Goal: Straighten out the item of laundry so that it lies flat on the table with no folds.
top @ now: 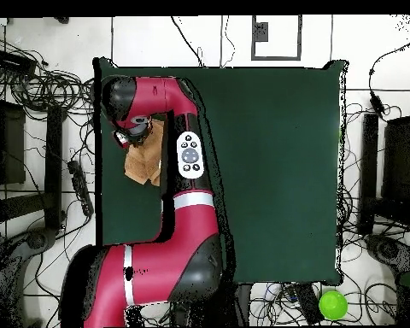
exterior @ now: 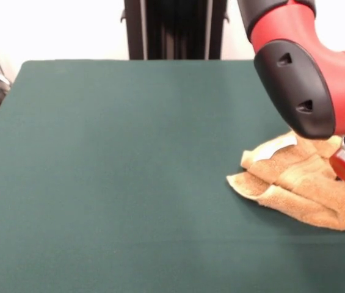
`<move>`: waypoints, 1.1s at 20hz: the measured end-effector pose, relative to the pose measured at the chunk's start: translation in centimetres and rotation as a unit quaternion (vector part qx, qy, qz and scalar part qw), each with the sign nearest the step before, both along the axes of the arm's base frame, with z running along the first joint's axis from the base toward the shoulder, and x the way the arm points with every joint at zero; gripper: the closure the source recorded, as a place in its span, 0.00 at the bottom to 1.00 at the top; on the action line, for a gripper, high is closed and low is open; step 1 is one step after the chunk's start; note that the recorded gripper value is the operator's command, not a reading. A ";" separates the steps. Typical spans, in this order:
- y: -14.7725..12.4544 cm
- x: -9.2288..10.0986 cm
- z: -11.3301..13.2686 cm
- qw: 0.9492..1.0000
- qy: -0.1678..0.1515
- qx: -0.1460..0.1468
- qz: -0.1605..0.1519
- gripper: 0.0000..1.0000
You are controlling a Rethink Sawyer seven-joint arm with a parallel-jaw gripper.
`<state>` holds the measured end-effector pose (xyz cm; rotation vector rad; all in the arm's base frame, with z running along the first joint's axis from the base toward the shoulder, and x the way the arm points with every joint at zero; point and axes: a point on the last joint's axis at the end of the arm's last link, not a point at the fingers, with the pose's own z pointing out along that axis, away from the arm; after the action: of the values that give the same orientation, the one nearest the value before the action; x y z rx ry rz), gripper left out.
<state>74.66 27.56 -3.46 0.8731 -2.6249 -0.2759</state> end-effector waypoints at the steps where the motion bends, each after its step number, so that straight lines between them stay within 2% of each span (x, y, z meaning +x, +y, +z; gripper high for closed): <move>1: 0.0 0.1 0.0 1.000 -0.008 0.001 -0.001 1.00; 6: 0.0 1.1 0.3 0.998 -0.067 0.007 -0.008 1.00; 7: 0.0 1.1 0.3 0.997 -0.071 0.008 -0.008 1.00; 8: 0.0 1.3 0.6 0.996 -0.090 0.009 -0.010 1.00; 12: -0.3 1.7 1.2 0.993 -0.114 0.011 -0.013 1.00; 22: -0.8 2.4 2.4 0.991 -0.134 0.009 -0.014 1.00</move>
<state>77.05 26.79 -1.04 0.9380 -2.8872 -0.2009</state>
